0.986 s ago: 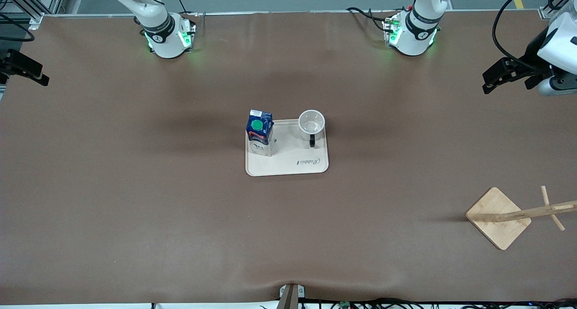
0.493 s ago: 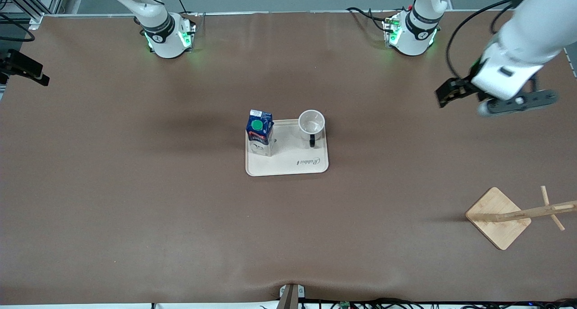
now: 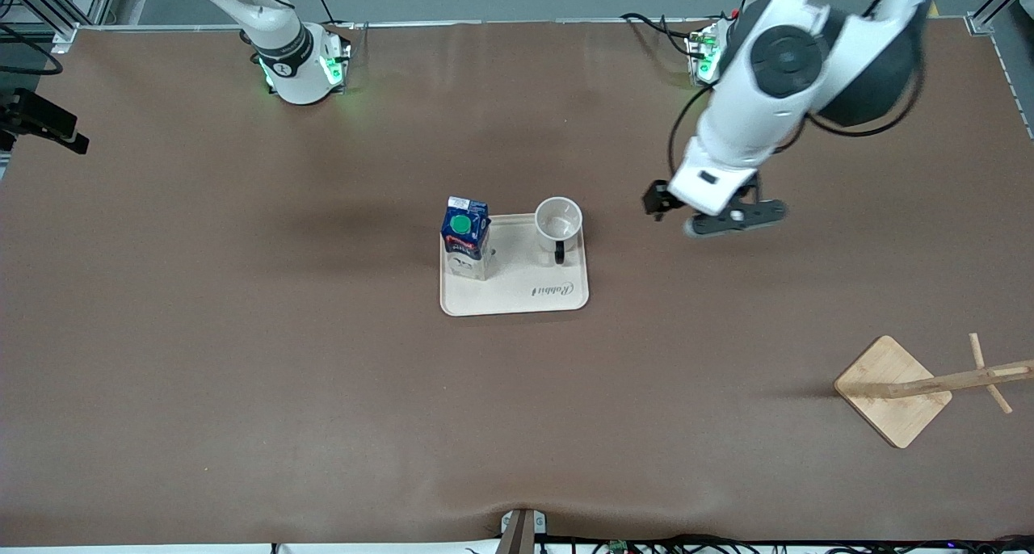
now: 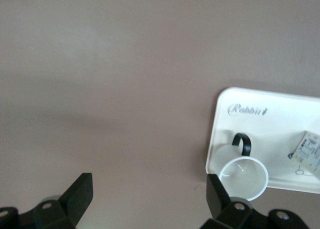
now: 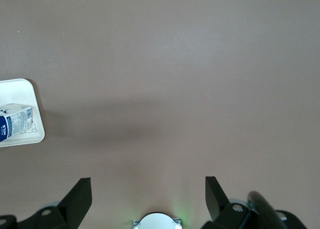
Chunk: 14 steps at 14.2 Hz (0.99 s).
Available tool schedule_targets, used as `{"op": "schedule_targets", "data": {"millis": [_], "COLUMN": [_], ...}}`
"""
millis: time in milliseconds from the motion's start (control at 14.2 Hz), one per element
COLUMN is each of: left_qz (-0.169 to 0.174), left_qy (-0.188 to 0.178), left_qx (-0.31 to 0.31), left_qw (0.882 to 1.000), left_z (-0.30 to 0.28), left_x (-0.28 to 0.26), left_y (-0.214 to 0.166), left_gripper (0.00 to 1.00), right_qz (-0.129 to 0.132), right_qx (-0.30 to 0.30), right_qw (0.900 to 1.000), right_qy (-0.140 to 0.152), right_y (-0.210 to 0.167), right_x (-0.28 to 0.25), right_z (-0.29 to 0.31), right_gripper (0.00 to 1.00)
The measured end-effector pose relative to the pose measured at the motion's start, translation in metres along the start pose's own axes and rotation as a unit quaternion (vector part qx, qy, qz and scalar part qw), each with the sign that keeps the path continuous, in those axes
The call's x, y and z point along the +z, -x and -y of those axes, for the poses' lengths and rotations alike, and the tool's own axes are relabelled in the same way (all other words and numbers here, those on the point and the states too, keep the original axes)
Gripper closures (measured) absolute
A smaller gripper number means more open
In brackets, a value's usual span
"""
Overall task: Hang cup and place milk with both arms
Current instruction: 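Reach the left gripper to the white mug and grasp its rim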
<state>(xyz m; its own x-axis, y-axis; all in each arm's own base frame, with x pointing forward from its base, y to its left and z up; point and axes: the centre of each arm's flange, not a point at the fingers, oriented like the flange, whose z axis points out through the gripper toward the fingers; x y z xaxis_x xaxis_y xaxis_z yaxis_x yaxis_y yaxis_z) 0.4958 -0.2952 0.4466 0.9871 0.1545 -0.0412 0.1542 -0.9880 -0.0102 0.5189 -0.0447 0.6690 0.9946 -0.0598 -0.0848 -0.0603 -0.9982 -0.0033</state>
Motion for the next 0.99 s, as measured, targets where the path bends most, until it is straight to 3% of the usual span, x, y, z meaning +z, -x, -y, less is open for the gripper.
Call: {"op": "schedule_targets", "data": {"millis": [563, 704, 775, 986], "left_qz": [0.018, 0.028, 0.033, 0.042], "left_qy": [-0.009, -0.018, -0.022, -0.033], "left_qx": [0.043, 0.047, 0.050, 0.058], "left_qw": [0.999, 0.998, 0.998, 0.997], "left_z": [-0.100, -0.118, -0.122, -0.123], "left_x": [0.140, 0.174, 0.187, 0.207], "left_y": [0.052, 0.071, 0.077, 0.080], "left_gripper": [0.00, 0.05, 0.11, 0.44], "right_qz": [0.006, 0.007, 0.007, 0.007], "right_qx": [-0.008, -0.009, -0.009, -0.009], "right_qw": [1.000, 1.000, 1.000, 1.000], "right_qy": [0.000, 0.000, 0.000, 0.000], "right_y": [0.001, 0.001, 0.001, 0.001], "right_x": [0.001, 0.001, 0.001, 0.002], "right_z": [0.000, 0.000, 0.000, 0.000], "right_gripper": [0.00, 0.00, 0.00, 0.00]}}
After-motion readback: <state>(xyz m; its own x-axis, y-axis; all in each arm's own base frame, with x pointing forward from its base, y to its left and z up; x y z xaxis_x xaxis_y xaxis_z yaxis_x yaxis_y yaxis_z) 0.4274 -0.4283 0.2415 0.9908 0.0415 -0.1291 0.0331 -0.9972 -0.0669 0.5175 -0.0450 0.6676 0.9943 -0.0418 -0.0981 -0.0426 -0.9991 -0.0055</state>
